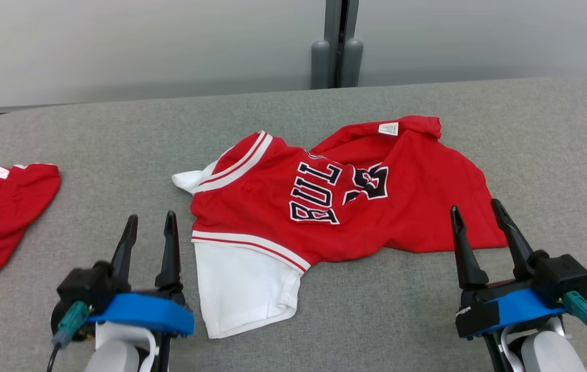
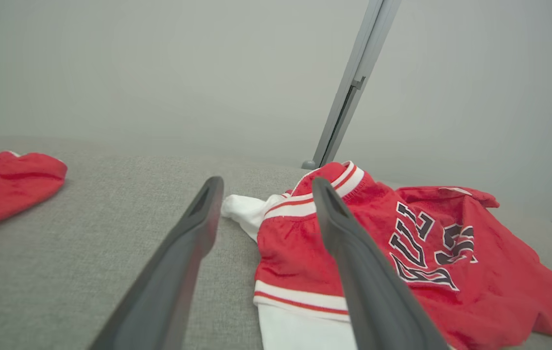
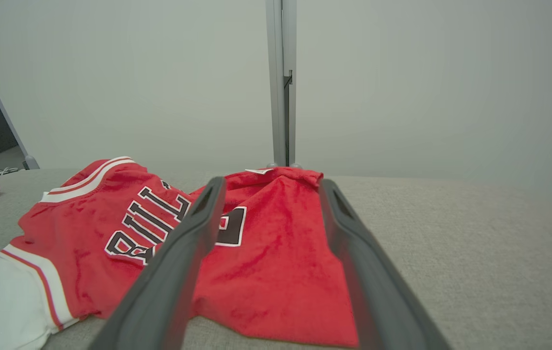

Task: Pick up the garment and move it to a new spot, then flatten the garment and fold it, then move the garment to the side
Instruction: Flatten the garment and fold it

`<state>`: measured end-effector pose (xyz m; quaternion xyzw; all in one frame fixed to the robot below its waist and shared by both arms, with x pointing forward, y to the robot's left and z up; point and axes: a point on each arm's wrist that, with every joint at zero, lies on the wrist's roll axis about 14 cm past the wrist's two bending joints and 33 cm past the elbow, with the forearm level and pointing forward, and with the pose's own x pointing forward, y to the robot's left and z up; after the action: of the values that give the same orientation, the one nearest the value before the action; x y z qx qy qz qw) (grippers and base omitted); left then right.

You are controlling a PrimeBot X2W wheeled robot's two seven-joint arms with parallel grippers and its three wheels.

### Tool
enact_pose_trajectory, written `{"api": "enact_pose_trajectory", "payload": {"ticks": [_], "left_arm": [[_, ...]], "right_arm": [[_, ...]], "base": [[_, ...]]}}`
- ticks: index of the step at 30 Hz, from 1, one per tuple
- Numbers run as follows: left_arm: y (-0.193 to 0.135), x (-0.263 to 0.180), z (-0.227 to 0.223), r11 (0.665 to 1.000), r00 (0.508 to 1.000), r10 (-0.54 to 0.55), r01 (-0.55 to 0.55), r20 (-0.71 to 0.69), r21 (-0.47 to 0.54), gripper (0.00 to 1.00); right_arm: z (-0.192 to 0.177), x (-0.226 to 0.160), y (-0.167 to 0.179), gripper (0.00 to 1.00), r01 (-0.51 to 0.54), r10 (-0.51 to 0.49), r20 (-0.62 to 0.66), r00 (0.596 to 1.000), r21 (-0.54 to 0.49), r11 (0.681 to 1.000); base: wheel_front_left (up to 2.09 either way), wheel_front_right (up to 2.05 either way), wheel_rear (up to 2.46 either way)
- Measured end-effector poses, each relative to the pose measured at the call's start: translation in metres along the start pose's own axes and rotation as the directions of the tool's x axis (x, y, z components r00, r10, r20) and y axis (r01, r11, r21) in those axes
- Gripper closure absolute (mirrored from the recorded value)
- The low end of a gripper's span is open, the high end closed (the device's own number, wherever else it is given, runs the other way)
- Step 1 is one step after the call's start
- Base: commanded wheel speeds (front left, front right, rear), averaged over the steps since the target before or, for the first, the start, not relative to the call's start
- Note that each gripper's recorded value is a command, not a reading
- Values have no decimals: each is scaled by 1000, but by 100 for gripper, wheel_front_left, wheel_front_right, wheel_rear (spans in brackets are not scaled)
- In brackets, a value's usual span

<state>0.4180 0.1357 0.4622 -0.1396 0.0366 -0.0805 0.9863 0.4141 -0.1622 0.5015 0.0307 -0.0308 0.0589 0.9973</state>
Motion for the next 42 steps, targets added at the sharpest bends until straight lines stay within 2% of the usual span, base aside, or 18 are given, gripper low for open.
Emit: {"api": "enact_pose_trajectory", "payload": {"ticks": [13,42], "left_arm": [[19,-46,-15,991,992,122,-124,-28,-50,0],[17,-52,-25,993,991,115,-118,-69,-27,0]], "right_arm": [[-29,-15,8,0,-8,12,-92,996,46,999],[-38,-16,8,0,-5,12,-118,993,58,998]], "base": [[0,0,0],[0,0,0]]}}
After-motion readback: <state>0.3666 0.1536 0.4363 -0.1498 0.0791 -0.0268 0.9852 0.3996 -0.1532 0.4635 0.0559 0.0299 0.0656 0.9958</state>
